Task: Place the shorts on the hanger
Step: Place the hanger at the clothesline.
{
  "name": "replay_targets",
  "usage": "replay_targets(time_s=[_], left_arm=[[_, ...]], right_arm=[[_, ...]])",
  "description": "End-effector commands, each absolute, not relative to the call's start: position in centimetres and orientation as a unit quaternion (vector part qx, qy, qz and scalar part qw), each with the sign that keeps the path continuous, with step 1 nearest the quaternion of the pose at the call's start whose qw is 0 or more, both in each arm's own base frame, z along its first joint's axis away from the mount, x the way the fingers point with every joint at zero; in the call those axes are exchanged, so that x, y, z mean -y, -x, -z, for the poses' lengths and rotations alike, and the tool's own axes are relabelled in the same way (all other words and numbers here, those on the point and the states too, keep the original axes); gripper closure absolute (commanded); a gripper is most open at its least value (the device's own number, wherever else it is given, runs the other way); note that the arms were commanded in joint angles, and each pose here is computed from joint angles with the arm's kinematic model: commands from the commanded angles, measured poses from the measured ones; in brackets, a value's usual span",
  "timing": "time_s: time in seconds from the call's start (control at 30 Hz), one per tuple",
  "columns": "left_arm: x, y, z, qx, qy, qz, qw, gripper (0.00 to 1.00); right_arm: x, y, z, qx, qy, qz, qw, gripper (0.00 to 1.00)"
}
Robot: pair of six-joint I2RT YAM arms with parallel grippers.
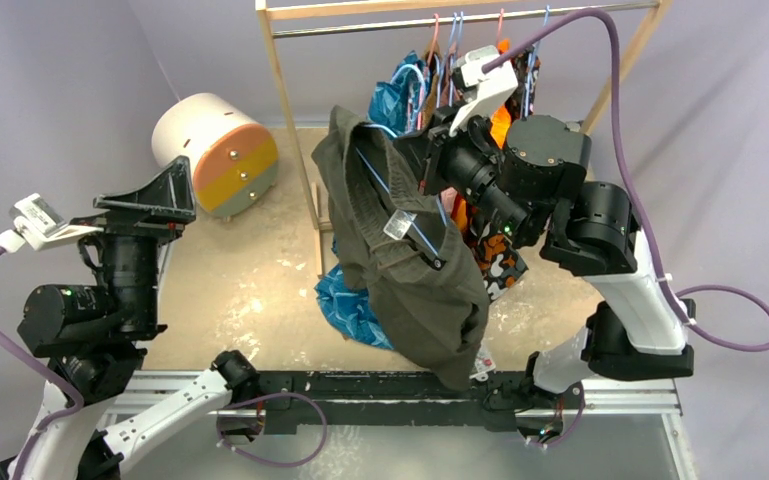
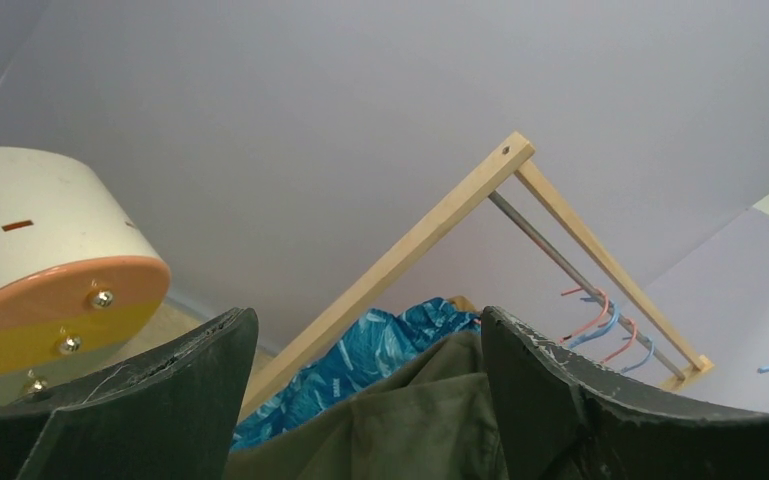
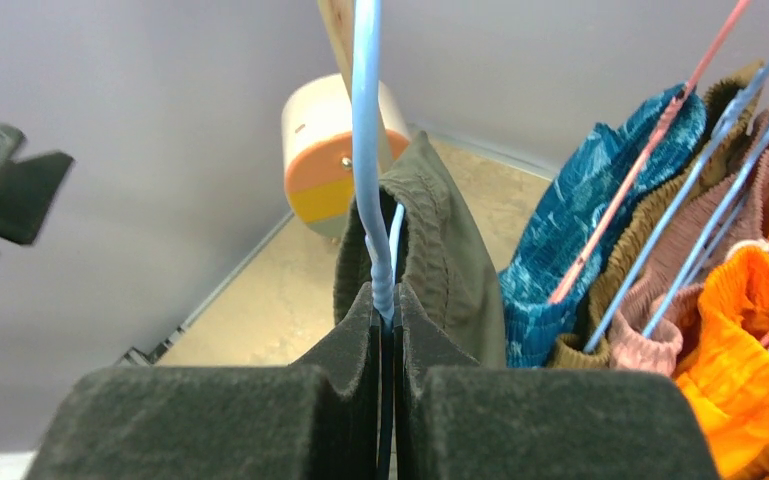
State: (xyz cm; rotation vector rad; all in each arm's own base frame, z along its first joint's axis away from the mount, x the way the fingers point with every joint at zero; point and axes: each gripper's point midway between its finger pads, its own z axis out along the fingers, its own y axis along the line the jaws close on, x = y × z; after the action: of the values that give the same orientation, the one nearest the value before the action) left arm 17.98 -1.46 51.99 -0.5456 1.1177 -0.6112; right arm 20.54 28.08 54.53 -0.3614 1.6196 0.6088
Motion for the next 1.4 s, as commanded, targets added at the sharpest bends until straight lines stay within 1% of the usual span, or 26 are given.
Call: replay_targets(time_s=[0.0, 0.07, 0.23, 0.53, 0.73, 1.0, 1.23, 1.37], left_arm=[[1.5, -18.1, -50.8, -0.522, 0.259, 0.284, 0.762, 0.19], [1.4, -18.1, -50.5, -0.522, 0.262, 0.283, 0.761, 0.19], [1.4, -18.0, -49.8, -0.527, 0.261, 0.281, 0.758, 0.19], [2.0, -18.0, -49.2, -0.537, 0.248, 0.286, 0.754, 0.19], [2.8, -18.4, -48.5, -0.544, 0.24, 0.293, 0.749, 0.19], [3.5, -18.8, -47.7, -0.551, 0.234, 0.294, 0.745, 0.19], [3.4, -18.8, -47.5, -0.551, 0.235, 0.291, 0.746, 0.19], [3.6, -19.0, -47.0, -0.553, 0.236, 0.292, 0.744, 0.19]], right_arm=[[-27.4, -21.0, -61.9, -0.63, 0.05, -0.351, 0.691, 1.0], [-28.1, -21.4, -62.7, -0.62, 0.036, -0.36, 0.696, 1.0], [-29.1, -23.3, -63.0, -0.613, -0.013, -0.346, 0.71, 1.0], [-29.7, -26.2, -59.7, -0.619, -0.064, -0.293, 0.726, 1.0], [-31.7, -28.7, -57.2, -0.627, -0.041, -0.317, 0.71, 1.0], [-31.0, -28.7, -61.5, -0.58, -0.051, -0.333, 0.741, 1.0], [-30.5, -27.7, -62.0, -0.555, -0.092, -0.398, 0.725, 1.0], [-30.6, -28.3, -60.5, -0.543, -0.116, -0.412, 0.722, 1.0]])
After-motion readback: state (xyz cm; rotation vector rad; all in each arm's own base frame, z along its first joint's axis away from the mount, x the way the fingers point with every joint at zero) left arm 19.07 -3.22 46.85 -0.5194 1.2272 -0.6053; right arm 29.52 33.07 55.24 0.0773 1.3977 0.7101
